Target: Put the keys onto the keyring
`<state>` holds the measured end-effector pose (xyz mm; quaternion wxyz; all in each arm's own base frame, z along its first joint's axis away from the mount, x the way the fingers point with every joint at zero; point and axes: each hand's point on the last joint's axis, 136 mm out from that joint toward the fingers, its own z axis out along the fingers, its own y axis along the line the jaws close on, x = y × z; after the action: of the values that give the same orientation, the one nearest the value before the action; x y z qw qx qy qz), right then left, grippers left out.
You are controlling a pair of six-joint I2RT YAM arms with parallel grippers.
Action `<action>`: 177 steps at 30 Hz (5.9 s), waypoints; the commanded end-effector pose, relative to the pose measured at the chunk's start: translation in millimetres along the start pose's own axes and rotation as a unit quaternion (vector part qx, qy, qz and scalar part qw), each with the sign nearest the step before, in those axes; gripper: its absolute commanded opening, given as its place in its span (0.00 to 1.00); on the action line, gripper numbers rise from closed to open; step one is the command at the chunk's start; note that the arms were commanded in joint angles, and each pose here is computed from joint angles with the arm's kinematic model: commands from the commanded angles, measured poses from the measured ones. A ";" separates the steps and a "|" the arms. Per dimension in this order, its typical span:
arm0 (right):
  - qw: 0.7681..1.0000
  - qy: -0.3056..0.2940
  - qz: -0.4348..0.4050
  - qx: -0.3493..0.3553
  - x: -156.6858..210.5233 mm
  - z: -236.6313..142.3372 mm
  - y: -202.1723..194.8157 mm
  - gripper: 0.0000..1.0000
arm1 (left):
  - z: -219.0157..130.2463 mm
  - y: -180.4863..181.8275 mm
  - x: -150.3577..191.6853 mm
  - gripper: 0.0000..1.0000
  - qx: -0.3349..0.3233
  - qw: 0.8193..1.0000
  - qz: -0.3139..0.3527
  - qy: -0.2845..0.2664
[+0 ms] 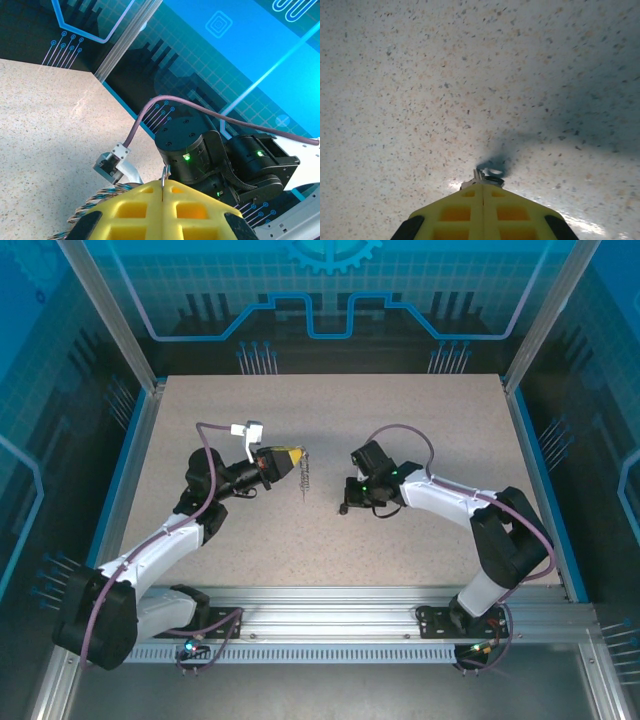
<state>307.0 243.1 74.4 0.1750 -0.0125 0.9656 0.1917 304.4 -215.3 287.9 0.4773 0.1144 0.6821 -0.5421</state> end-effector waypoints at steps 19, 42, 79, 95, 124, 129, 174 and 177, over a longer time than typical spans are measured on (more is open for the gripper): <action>0.974 -0.022 -0.173 0.147 -15.1 -26.5 1.5 0.00 | -4.1 -12.3 -14.5 0.00 0.017 0.999 0.022 -0.028; 0.981 0.047 -0.163 0.094 17.3 54.7 39.1 0.00 | -5.9 -15.5 -17.1 0.00 0.013 0.999 0.028 -0.028; 0.997 0.080 -0.020 -0.004 29.9 63.9 28.7 0.32 | -3.9 -13.1 -16.9 0.00 0.014 0.999 0.025 -0.029; 0.996 0.087 -0.012 -0.013 34.2 68.7 28.2 0.27 | -4.0 -12.6 -16.8 0.00 0.014 0.999 0.024 -0.030; 0.998 0.056 -0.005 -0.028 15.2 45.2 23.6 0.00 | -4.0 -12.3 -16.3 0.00 0.014 0.999 0.024 -0.030; 0.998 0.005 -0.009 -0.066 -14.0 0.5 27.4 0.00 | -3.4 -12.8 -15.7 0.00 0.016 0.999 0.023 -0.027; 0.881 -0.252 -0.197 -0.350 -67.2 -225.5 100.9 0.00 | 69.9 -38.7 6.0 0.00 0.073 0.988 0.118 0.074; 0.878 -0.254 -0.204 -0.352 -64.7 -227.4 104.2 0.00 | 69.8 -39.1 6.7 0.00 0.071 0.987 0.122 0.078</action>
<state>291.2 247.8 306.0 0.4086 -0.1940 0.7575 0.4708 312.1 -289.3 291.0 0.4508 0.2519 0.6762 -0.5255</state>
